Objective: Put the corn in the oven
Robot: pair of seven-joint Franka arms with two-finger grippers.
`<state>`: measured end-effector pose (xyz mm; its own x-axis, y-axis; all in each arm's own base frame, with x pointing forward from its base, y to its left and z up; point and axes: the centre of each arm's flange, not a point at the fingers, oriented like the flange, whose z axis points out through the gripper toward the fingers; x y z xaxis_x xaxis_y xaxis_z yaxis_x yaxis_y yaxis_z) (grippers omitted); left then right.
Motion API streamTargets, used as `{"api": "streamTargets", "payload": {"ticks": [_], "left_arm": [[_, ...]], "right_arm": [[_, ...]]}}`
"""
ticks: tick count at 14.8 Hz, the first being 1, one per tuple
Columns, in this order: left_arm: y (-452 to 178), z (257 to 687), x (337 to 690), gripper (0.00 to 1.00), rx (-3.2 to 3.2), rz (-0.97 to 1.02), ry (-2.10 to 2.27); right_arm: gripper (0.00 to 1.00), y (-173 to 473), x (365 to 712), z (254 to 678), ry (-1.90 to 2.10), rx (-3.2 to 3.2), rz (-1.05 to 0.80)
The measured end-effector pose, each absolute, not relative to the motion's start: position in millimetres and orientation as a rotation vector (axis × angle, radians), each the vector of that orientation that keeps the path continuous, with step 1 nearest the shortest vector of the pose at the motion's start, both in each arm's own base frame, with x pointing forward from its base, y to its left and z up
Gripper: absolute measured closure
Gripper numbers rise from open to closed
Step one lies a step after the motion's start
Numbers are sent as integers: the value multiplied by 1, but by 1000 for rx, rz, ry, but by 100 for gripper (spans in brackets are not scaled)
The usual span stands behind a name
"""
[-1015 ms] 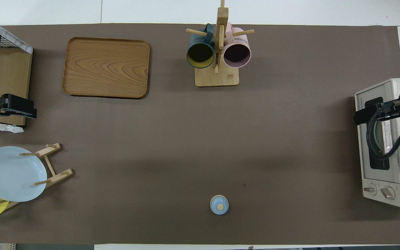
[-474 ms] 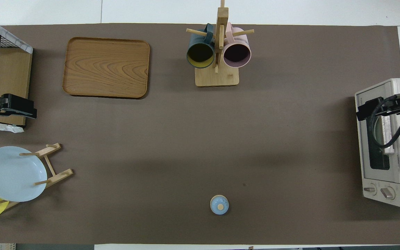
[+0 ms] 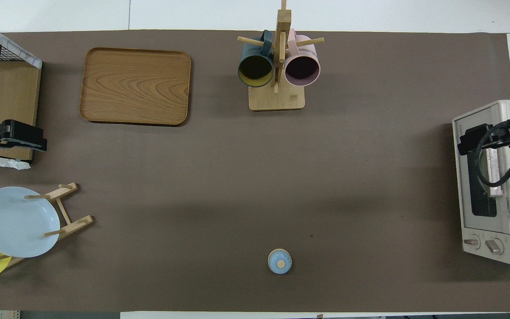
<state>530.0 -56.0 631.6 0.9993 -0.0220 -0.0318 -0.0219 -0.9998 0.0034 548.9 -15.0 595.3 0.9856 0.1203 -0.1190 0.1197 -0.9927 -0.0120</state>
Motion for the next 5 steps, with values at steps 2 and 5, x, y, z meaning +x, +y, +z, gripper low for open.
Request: {"api": "streamTargets", "payload": {"ticks": [2, 5], "left_arm": [[-56, 632, 530, 0, 3138, -50, -34], [-56, 632, 530, 0, 3138, -50, -34]], "right_arm": [[0, -15, 549, 597, -189, -3126, 184], [0, -17, 549, 598, -184, -3127, 179]]}}
